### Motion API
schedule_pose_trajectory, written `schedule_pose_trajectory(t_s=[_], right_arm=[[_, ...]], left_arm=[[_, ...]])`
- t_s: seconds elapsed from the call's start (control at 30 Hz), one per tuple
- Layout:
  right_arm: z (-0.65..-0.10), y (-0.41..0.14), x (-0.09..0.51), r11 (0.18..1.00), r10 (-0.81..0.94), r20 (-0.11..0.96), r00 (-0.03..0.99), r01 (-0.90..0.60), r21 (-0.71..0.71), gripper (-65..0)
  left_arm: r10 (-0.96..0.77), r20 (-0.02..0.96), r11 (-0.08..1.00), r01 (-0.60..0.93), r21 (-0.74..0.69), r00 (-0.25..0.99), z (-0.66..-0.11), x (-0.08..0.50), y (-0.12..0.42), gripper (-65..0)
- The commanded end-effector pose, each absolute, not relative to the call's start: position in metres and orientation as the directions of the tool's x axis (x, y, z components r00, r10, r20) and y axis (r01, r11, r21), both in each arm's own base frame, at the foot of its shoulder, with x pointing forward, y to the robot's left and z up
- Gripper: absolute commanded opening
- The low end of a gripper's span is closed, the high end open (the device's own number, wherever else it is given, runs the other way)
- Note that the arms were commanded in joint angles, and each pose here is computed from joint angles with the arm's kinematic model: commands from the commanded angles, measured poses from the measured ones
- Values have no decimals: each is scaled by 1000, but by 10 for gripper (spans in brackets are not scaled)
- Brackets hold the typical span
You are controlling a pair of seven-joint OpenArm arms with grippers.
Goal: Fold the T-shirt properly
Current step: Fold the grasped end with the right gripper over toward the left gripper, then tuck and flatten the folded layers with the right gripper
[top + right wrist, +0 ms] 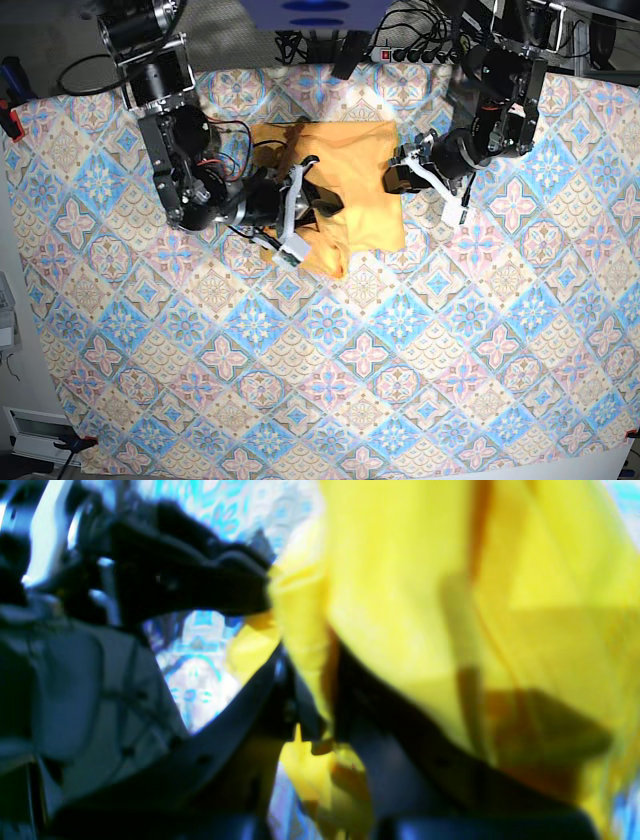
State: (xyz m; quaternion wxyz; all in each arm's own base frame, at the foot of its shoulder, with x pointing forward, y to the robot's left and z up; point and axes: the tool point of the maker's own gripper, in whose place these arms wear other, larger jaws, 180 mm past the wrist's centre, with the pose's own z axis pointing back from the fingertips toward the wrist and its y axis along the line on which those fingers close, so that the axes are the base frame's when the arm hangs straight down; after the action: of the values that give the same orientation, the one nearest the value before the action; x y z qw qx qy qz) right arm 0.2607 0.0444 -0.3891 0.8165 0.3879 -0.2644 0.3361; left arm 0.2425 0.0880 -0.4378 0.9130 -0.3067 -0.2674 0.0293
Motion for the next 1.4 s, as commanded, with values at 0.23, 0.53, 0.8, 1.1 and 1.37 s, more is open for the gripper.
schedule_pose_trajectory(t_s=[0.23, 0.53, 0.8, 1.1, 1.37], right_arm=[[-390, 75, 254, 371, 419, 698, 581, -811, 452, -635], [-394, 42, 281, 495, 343, 705, 621, -757, 426, -414], [-372, 22, 306, 552, 264, 753, 602, -735, 394, -449], [-370, -36, 311, 681, 140, 758, 637, -618, 393, -519], [-397, -52, 303, 717, 155, 706, 691, -570, 401, -516]], left_arm=[[227, 497, 802, 129, -584, 838, -428, 248, 88, -447], [265, 510, 830, 76, -553, 819, -427, 252, 121, -443], [255, 509, 833, 80, -547, 822, -427, 250, 124, -442], [253, 509, 835, 79, -544, 823, -428, 250, 124, -446], [251, 507, 835, 80, -544, 825, -429, 249, 124, -445]])
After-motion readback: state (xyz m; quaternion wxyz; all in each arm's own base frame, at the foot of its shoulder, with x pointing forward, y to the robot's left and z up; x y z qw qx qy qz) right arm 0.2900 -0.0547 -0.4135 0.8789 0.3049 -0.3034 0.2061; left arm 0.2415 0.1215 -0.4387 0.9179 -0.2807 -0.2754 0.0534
